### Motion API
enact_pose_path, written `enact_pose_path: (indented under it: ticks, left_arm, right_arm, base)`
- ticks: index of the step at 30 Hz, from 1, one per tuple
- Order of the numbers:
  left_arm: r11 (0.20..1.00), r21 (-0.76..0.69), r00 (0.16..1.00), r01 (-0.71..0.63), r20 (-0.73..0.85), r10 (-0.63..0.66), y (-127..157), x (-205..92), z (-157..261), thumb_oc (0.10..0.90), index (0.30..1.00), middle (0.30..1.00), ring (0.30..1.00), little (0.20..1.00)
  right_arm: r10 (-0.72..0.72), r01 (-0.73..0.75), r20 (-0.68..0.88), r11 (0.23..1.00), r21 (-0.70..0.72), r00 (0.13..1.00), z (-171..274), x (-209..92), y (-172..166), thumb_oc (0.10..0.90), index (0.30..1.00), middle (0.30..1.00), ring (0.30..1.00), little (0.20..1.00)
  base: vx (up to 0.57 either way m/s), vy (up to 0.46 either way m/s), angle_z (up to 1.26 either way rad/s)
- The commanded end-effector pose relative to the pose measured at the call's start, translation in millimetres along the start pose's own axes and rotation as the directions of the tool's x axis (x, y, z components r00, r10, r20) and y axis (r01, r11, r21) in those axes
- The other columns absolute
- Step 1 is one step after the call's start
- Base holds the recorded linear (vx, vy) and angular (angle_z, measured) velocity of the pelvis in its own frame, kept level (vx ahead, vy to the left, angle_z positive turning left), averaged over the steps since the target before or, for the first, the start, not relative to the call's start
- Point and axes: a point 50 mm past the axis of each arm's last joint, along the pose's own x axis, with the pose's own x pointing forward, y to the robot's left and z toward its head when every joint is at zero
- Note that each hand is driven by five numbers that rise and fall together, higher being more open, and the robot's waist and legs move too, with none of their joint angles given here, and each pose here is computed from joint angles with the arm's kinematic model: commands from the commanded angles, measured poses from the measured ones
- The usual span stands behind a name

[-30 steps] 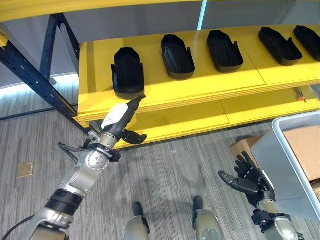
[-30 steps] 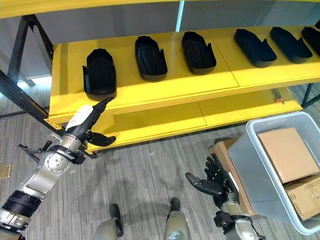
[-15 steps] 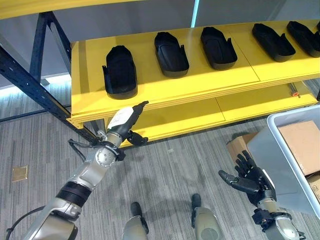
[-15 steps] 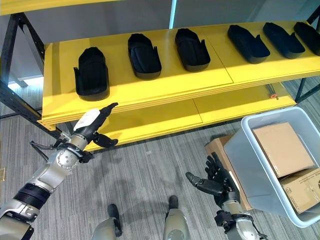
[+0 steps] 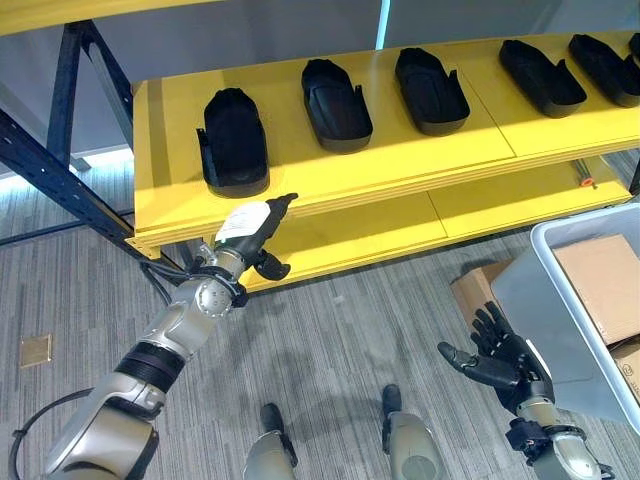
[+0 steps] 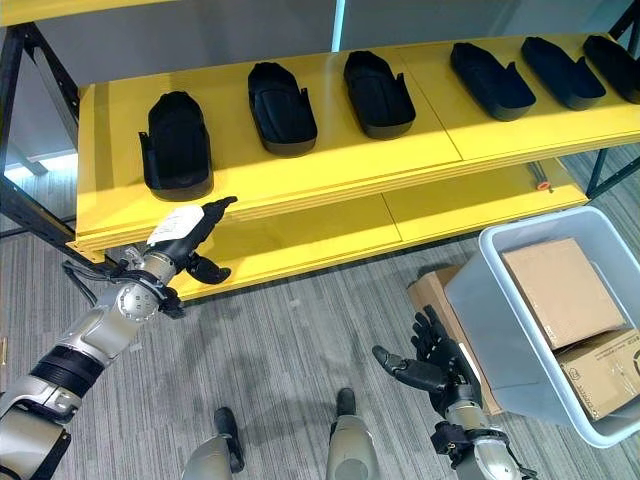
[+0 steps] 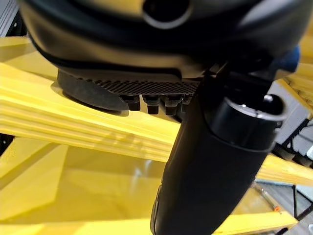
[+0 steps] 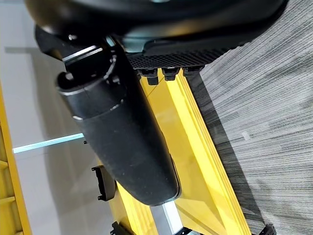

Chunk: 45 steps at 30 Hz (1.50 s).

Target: Move parts from the plastic box to the shelf.

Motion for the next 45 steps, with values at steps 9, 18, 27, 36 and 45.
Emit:
enact_pose_path:
  ticks: [9, 18, 27, 36, 45]
  left_arm:
    - [0.967, 0.180, 0.983, -0.178, 0.067, 0.169, 78.6, 18.4, 9.7, 0.900, 1.000, 1.000, 1.000, 1.000]
    - [0.967, 0.211, 0.989, -0.145, 0.020, 0.144, 79.5, 20.2, 0.7, 0.900, 1.000, 1.000, 1.000, 1.000]
    - [0.962, 0.240, 0.991, -0.128, -0.012, 0.135, 83.2, 23.1, -4.3, 0.900, 1.000, 1.000, 1.000, 1.000]
    - [0.957, 0.265, 0.989, -0.118, -0.053, 0.137, 87.7, 22.6, -13.3, 0.900, 1.000, 1.000, 1.000, 1.000]
    - [0.950, 0.291, 0.983, -0.109, -0.113, 0.148, 98.3, 19.9, -26.3, 0.900, 1.000, 1.000, 1.000, 1.000]
  right_arm:
    - [0.070, -0.053, 0.226, 0.995, -0.079, 0.972, 50.6, 0.2, 1.7, 0.900, 1.000, 1.000, 1.000, 1.000]
    - [0.081, -0.066, 0.214, 0.995, -0.077, 0.973, 48.4, -0.3, 2.2, 0.900, 1.000, 1.000, 1.000, 1.000]
    - [0.091, -0.078, 0.209, 0.995, -0.070, 0.974, 47.4, 0.3, 3.5, 0.900, 1.000, 1.000, 1.000, 1.000]
    - [0.102, -0.088, 0.206, 0.993, -0.072, 0.973, 47.4, -0.3, 4.2, 0.900, 1.000, 1.000, 1.000, 1.000]
    - [0.109, -0.096, 0.202, 0.993, -0.072, 0.973, 47.7, 0.1, 4.1, 0.900, 1.000, 1.000, 1.000, 1.000]
  base:
    - [0.00, 0.000, 0.00]
    - [0.00, 0.000, 0.00]
    - [0.00, 0.001, -0.02]
    - [0.00, 0.001, -0.01]
    - [0.00, 0.000, -0.01]
